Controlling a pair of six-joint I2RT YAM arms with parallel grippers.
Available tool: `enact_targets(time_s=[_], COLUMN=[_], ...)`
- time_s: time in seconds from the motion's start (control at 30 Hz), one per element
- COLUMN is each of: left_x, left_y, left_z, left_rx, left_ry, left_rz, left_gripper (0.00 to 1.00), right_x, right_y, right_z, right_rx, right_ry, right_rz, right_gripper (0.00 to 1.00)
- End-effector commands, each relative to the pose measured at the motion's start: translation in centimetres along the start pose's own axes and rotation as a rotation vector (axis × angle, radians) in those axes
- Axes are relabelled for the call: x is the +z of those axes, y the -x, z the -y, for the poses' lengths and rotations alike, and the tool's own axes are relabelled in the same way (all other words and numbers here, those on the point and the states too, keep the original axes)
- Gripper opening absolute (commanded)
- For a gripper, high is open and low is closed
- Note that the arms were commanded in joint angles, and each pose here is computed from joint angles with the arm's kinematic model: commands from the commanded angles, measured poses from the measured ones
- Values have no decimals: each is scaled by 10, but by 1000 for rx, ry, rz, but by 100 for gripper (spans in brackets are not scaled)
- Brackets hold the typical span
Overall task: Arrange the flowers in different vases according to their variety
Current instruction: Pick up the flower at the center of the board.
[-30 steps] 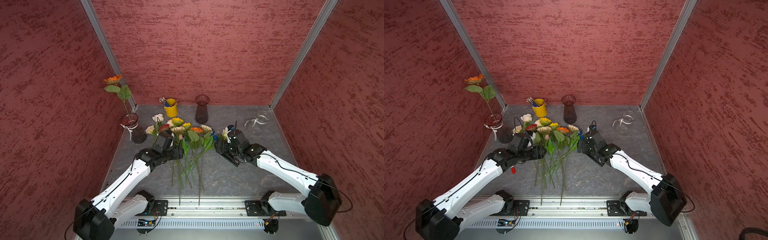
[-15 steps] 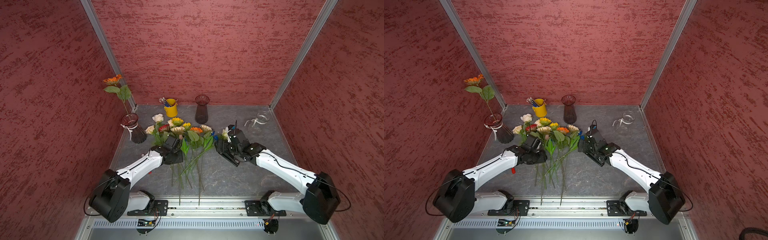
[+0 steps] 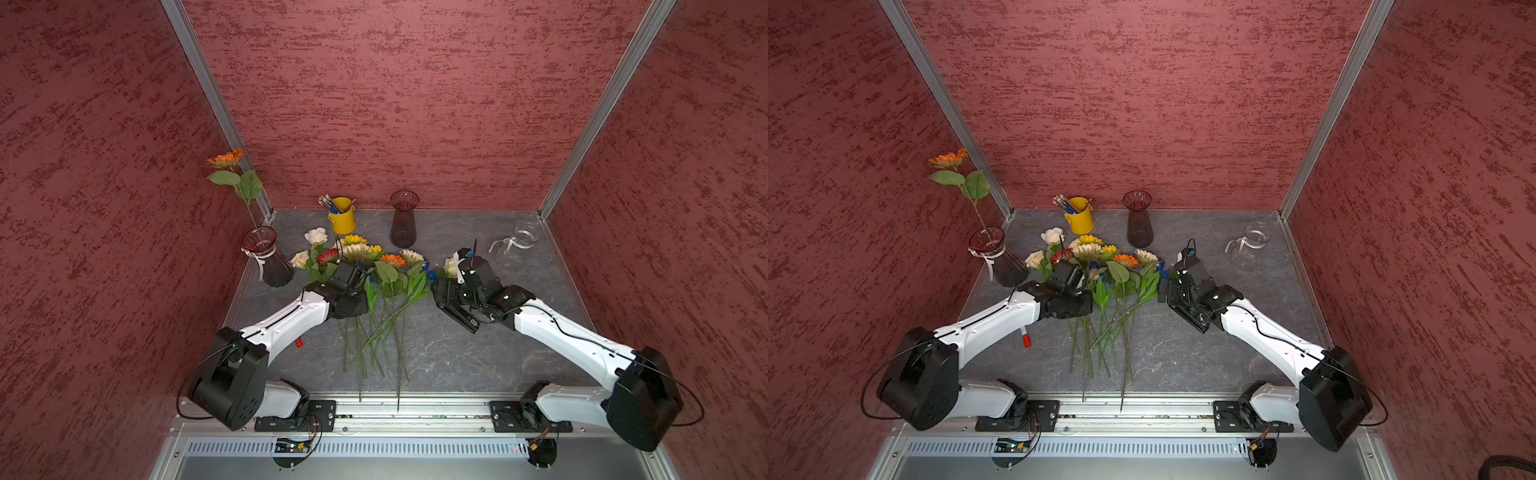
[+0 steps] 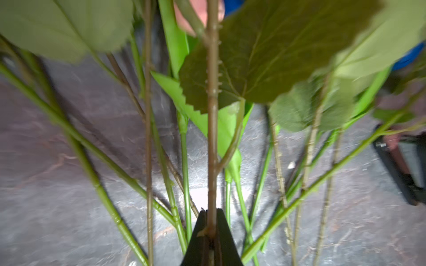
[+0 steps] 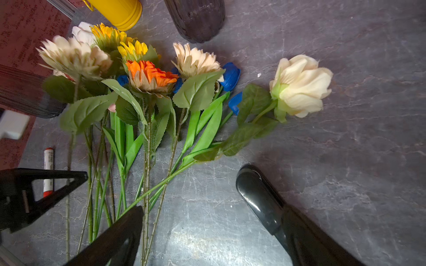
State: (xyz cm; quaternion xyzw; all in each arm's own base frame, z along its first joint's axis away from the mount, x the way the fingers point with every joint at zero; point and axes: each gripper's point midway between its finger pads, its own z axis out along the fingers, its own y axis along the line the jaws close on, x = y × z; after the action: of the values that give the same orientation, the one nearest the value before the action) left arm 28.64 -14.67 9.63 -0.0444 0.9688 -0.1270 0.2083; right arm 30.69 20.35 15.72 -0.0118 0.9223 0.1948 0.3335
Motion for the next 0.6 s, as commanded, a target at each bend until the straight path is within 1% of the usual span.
enact_targets(time_s=[0.0, 0.1, 0.2, 0.27, 0.4, 0.57], left_x=[-55, -102, -149, -182, -255, -341], left_y=[32, 61, 101, 133, 199, 265], left_z=[5, 6, 1, -10, -40, -51], left_rx=[43, 99, 154, 177, 176, 243], left_ry=[11, 53, 105, 174, 268, 363], left_rz=[125, 228, 346, 458, 688, 963], left_gripper=[0, 0, 0, 0, 0, 0], right_x=[-3, 2, 9, 14, 20, 26], right_y=[12, 13, 15, 17, 24, 32], right_z=[-6, -10, -15, -20, -30, -40], right_rx=[-9, -10, -14, -19, -27, -18], right_ry=[27, 44, 63, 78, 107, 151], right_rz=[36, 34, 27, 19, 15, 19], right_gripper=[99, 99, 98, 99, 98, 99])
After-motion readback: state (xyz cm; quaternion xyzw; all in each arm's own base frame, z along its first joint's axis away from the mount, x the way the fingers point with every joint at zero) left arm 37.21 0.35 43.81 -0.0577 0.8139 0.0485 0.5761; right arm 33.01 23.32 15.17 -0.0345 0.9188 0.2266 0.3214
